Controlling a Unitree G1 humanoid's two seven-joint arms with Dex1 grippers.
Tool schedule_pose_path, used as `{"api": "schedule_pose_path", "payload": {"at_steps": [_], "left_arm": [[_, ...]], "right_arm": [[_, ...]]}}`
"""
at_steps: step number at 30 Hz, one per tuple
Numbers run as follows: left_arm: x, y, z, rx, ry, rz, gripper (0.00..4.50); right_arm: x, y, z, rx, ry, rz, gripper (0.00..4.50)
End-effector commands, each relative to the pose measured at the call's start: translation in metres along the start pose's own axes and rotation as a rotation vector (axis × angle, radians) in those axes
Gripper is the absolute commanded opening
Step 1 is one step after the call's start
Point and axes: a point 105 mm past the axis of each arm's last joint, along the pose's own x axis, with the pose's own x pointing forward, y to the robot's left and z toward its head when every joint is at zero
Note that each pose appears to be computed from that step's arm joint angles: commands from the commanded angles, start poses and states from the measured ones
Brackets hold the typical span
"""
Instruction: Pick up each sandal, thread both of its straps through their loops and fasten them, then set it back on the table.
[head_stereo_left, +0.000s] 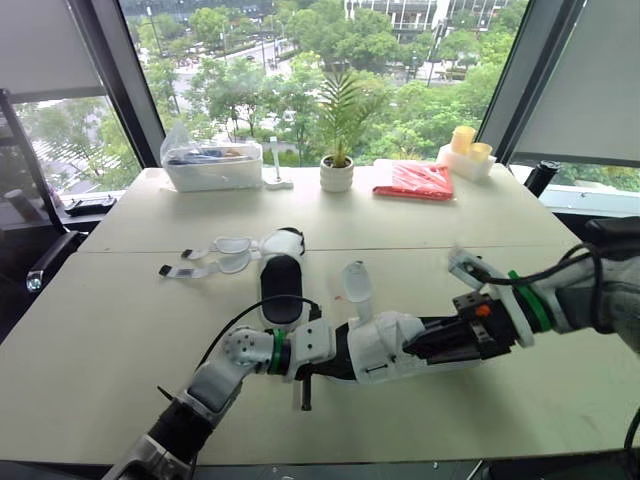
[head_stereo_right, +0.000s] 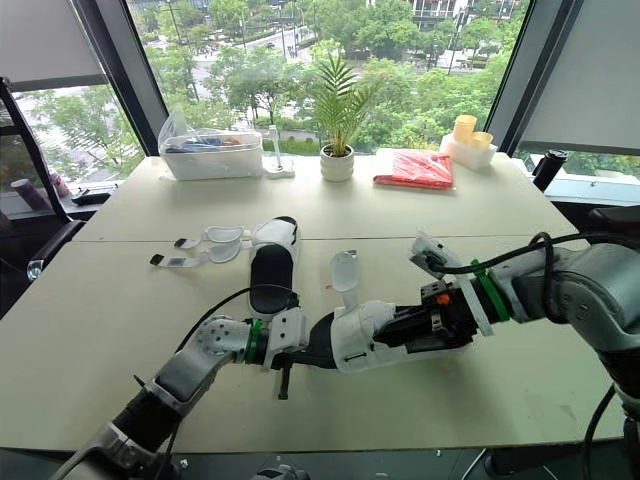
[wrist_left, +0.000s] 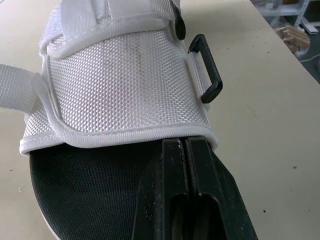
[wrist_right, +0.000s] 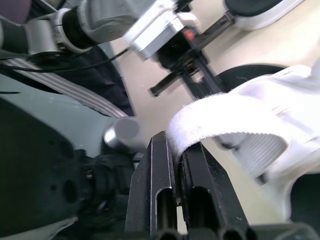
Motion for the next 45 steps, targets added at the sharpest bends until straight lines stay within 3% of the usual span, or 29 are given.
{"api": "schedule_pose_path", "payload": {"at_steps": [1,16,19,26,34,45], "left_arm": [[0.004,-0.026,-0.045,-0.099,0.159,-0.084,0.00],[0.003,-0.029,-0.047,-0.106,0.163,-0.075,0.00],[0.002,-0.029,-0.047,-0.109,0.163,-0.071,0.00],[0.002,-0.028,-0.047,-0.112,0.162,-0.062,0.00],[0.001,-0.027,-0.047,-0.114,0.161,-0.050,0.00],[0.001,-0.027,-0.045,-0.110,0.160,-0.045,0.00]], "right_arm": [[-0.005,-0.015,0.014,-0.087,-0.023,-0.031,0.03],[0.007,-0.061,0.018,-0.144,0.051,-0.046,0.03],[0.008,-0.069,0.014,-0.126,0.059,-0.056,0.98],[0.012,-0.092,0.021,-0.015,-0.043,-0.112,4.47],[0.027,-0.127,0.012,0.018,-0.045,-0.233,4.47],[0.030,-0.168,-0.020,-0.155,0.132,-0.427,4.47]]}}
